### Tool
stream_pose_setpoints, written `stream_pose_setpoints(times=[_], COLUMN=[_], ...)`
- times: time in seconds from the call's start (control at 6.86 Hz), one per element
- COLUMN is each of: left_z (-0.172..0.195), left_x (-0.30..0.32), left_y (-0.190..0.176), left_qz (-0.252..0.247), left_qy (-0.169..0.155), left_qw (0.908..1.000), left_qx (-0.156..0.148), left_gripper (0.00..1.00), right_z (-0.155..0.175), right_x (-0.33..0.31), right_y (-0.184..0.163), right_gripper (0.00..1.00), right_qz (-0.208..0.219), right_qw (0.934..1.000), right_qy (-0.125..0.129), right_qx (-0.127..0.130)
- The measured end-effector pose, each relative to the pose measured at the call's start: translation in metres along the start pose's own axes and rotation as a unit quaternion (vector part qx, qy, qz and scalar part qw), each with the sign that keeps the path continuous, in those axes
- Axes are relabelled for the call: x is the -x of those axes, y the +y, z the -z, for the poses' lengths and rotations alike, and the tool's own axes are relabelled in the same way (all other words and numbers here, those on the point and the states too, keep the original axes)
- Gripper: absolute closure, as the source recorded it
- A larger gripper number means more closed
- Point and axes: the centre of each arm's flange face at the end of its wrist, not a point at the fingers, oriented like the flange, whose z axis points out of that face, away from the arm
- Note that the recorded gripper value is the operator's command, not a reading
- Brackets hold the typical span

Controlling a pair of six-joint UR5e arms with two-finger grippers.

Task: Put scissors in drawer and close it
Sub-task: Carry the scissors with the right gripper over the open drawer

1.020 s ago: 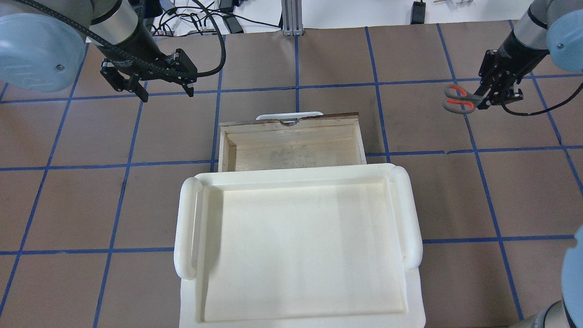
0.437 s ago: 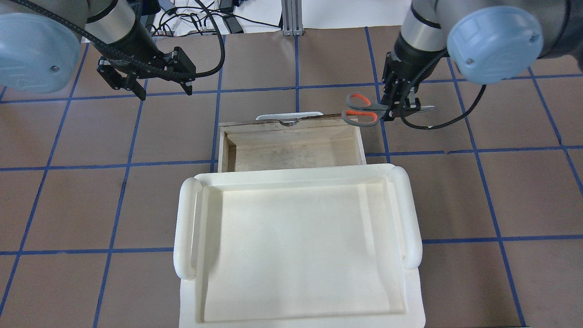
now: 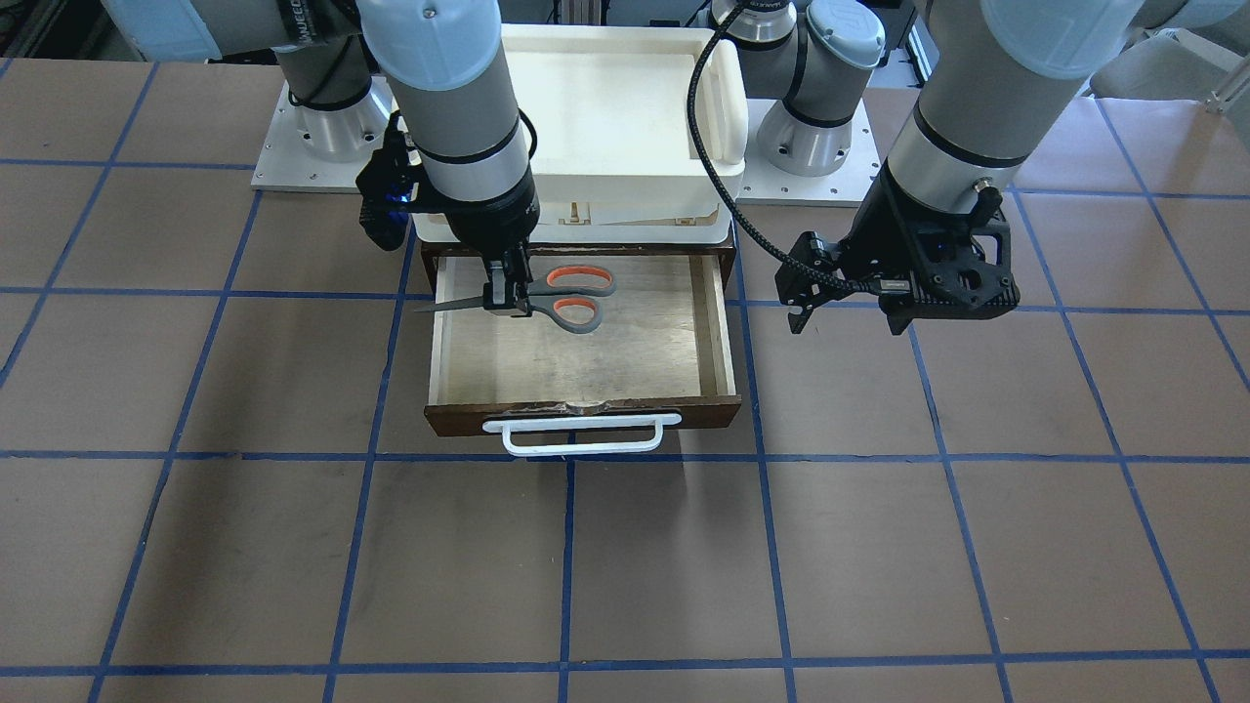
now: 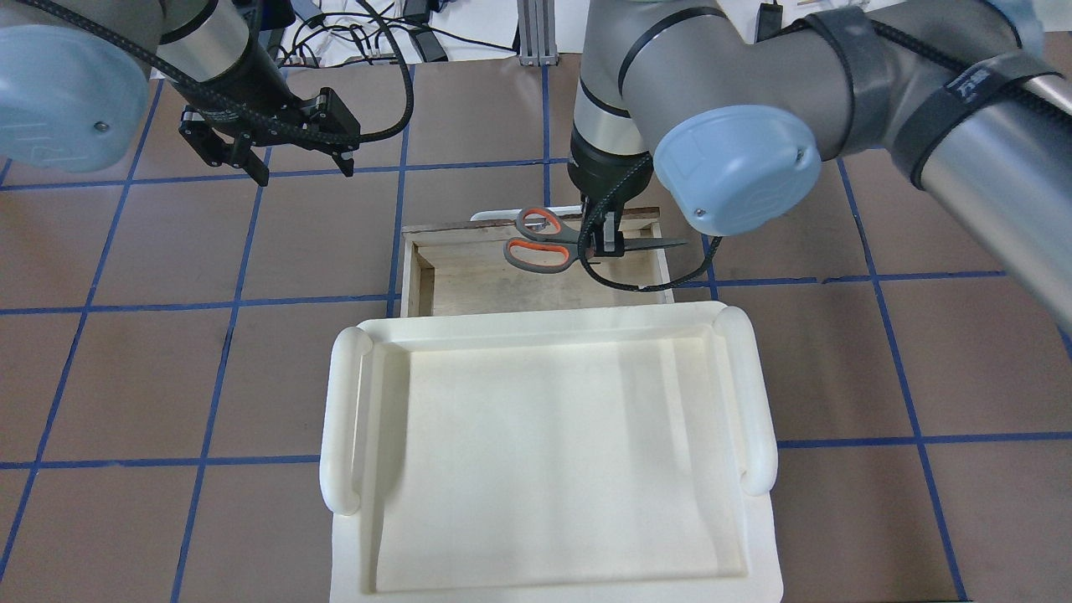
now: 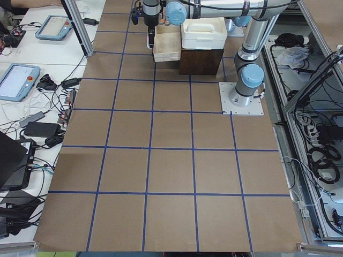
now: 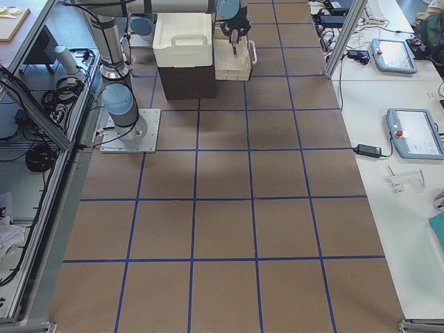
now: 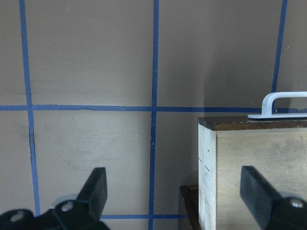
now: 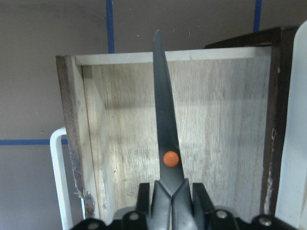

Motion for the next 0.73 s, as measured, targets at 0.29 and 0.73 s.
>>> stream_pose_setpoints(times=[0.29,0.73], left_z=[0.015,0.026], left_x=[0.001,0.001], left_y=[0.011,0.022], left_qz=[0.001,0.002], left_qy=[-0.001,-0.001], left_qw=[1.0,1.0], left_qx=[0.004,0.006], left_gripper=[0.0,0.0], right_z=[-0.02,-0.044], right_x=[0.005,0.002], right_y=[0.021,0.045], right_gripper=[1.0,1.0], right_qz=[-0.006,-0.008], right_qw=[0.9999,0.9998], right_qy=[-0.009,-0.015], right_qx=[0.001,-0.015])
